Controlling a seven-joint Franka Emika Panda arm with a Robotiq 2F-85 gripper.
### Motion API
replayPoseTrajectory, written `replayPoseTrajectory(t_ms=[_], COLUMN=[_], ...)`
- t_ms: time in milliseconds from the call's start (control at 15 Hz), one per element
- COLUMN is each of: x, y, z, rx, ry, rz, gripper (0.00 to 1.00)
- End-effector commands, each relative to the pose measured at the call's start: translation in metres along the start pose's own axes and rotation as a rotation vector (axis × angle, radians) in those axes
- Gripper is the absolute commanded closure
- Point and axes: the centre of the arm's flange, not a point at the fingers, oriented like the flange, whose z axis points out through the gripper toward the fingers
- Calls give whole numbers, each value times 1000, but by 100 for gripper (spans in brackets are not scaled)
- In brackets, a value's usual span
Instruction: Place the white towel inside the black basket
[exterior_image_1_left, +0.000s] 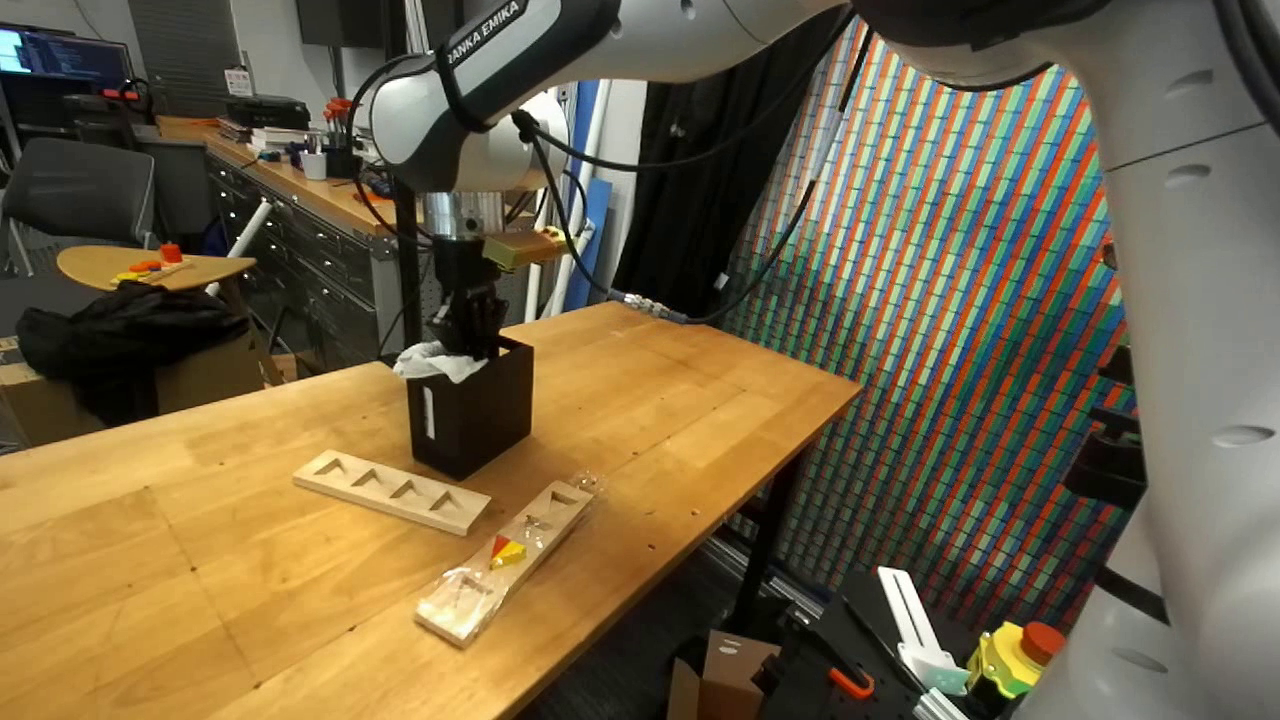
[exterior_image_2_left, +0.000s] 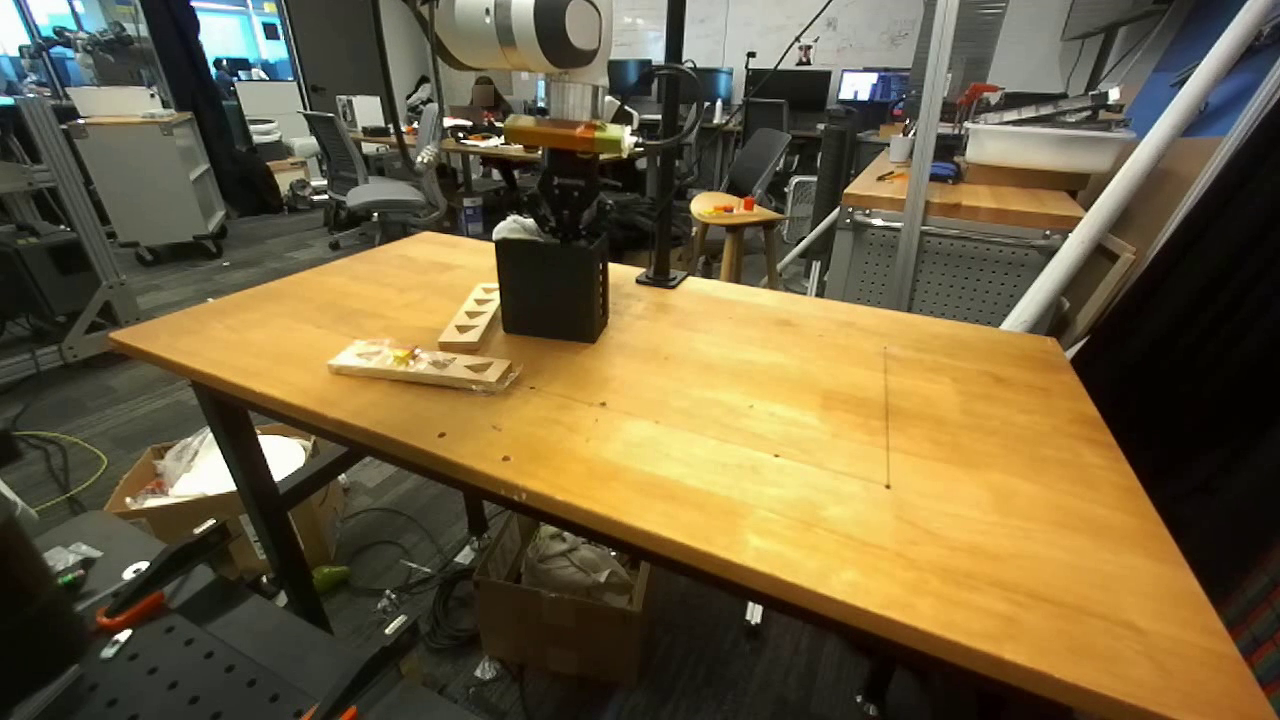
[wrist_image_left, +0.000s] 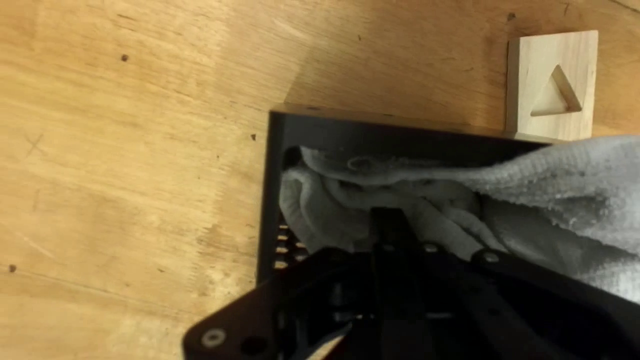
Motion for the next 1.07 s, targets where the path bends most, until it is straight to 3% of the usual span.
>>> replayPoseTrajectory(t_ms=[0,267,667,1000], x=[-11,-10,-7,-16], y=[-7,-23,-76,-116], z=[-33,-46,-46,-65], rx=[-53,-82,-92,-189], ry=[17,22,31,25], rz=[-13,-23,-5,18], gripper=[100,100,100,100])
